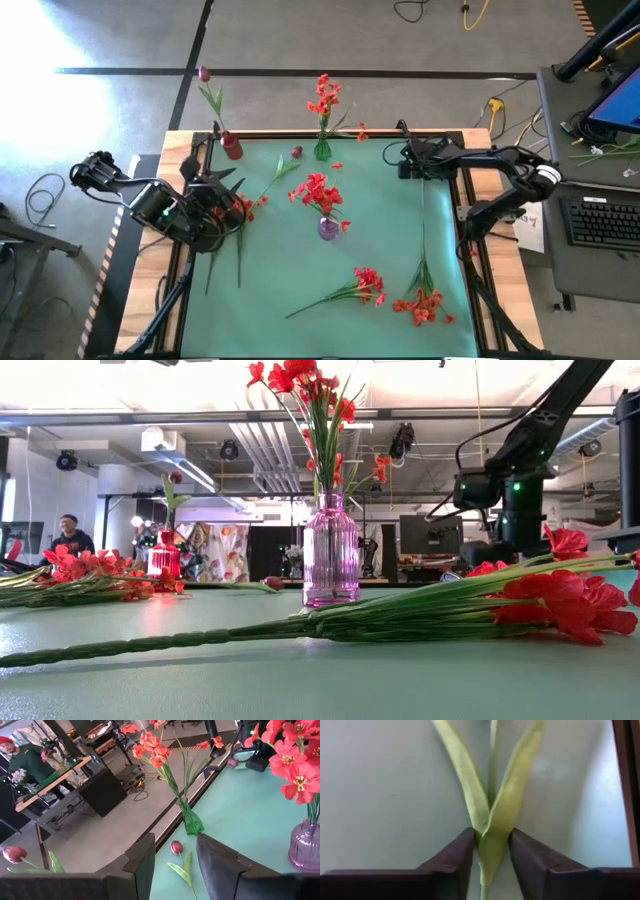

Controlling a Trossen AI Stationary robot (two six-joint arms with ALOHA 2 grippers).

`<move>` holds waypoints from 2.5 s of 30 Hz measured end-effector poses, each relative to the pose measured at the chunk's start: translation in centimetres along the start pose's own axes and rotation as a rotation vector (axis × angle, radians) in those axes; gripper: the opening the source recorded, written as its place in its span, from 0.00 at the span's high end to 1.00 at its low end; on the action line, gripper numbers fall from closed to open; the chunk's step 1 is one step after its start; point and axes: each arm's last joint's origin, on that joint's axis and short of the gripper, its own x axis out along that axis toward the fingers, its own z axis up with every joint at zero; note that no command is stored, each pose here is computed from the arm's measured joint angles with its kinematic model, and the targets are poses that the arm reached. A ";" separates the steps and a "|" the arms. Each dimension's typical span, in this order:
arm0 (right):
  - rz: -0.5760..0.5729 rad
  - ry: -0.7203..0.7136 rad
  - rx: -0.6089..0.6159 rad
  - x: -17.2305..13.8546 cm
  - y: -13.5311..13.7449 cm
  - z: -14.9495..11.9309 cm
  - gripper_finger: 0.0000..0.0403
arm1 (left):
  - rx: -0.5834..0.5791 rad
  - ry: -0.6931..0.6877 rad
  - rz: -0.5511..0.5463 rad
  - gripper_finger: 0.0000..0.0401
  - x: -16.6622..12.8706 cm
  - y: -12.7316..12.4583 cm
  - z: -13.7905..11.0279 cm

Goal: Sort flowers into vase by color
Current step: Put the right pink flower into the red vase

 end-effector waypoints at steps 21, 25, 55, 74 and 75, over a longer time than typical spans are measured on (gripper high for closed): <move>0.188 -0.166 -0.021 -5.6 -0.9 -0.2 0.97 | -0.078 0.017 -0.056 0.68 0.0 -0.4 0.3; 0.316 -0.281 -0.011 -8.7 -1.7 -0.4 0.97 | -0.077 0.017 -0.057 0.68 0.0 -0.4 0.3; 1.623 -1.025 -0.496 -28.9 -1.7 -6.8 0.97 | -0.096 -0.300 -0.572 0.67 -1.2 -4.4 6.8; 1.746 -1.015 -0.884 -38.7 6.2 -13.4 0.97 | -0.112 -0.566 -0.511 0.52 -0.5 -8.7 9.8; 1.746 -1.012 -0.886 -38.9 6.7 -13.6 0.97 | -0.109 -0.568 -0.517 0.52 -0.5 -8.9 9.8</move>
